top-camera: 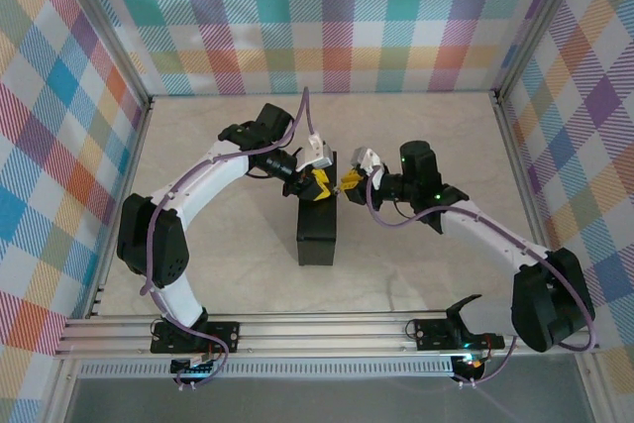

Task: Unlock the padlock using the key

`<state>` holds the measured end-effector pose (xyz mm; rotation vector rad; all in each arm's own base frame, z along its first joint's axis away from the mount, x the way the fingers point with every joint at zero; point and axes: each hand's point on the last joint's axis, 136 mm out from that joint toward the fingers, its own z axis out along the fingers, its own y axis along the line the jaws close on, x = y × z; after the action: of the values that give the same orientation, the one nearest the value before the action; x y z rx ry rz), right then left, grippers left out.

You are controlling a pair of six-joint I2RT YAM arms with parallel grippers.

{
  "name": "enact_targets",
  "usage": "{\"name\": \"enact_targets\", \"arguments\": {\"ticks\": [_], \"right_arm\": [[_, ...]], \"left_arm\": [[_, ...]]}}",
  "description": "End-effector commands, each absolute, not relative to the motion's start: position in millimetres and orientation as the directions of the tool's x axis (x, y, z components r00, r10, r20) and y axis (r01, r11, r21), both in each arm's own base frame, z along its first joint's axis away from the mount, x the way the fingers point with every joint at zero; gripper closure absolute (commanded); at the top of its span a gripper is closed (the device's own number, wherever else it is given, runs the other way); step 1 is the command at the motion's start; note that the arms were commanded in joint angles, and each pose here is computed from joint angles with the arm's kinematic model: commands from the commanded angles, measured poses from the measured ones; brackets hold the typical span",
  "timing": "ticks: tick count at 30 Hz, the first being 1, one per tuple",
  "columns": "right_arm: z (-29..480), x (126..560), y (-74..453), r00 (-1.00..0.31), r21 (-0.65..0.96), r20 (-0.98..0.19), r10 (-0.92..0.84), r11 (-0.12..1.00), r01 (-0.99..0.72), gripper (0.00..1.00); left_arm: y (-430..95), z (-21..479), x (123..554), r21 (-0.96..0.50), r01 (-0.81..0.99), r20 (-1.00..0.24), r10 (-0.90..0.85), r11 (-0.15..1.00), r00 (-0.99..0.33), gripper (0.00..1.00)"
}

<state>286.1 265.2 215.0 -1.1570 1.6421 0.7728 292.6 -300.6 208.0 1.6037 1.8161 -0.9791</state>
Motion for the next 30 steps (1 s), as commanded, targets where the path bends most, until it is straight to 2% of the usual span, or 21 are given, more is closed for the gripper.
{"name": "enact_targets", "arguments": {"ticks": [1, 3, 7, 12, 21, 30], "right_arm": [[216, 287, 252, -0.118, -0.013, -0.942, -0.313, 0.388, -0.921, 0.80], [218, 291, 249, -0.189, 0.062, -0.941, -0.283, 0.402, -0.913, 0.81], [217, 296, 255, -0.283, 0.154, -0.915, -0.287, 0.401, -0.903, 0.93], [212, 293, 267, -0.291, 0.158, -0.905, -0.312, 0.390, -0.907, 0.99], [207, 285, 287, -0.304, 0.186, -0.897, -0.320, 0.352, -0.917, 1.00], [226, 274, 304, -0.304, 0.223, -0.912, -0.274, 0.290, -0.931, 1.00]], "left_arm": [[-299, 234, 285, -0.178, 0.984, -0.811, 0.565, 0.010, -0.152, 0.87], [-298, 234, 285, -0.174, 0.985, -0.807, 0.571, 0.014, -0.151, 0.87], [-297, 234, 285, -0.167, 0.986, -0.807, 0.572, 0.015, -0.146, 0.87], [-298, 237, 288, -0.155, 0.988, -0.815, 0.561, 0.025, -0.142, 0.87], [-301, 238, 289, -0.157, 0.987, -0.821, 0.552, 0.024, -0.144, 0.88], [-310, 236, 290, -0.155, 0.988, -0.832, 0.537, 0.023, -0.143, 0.89]]}}
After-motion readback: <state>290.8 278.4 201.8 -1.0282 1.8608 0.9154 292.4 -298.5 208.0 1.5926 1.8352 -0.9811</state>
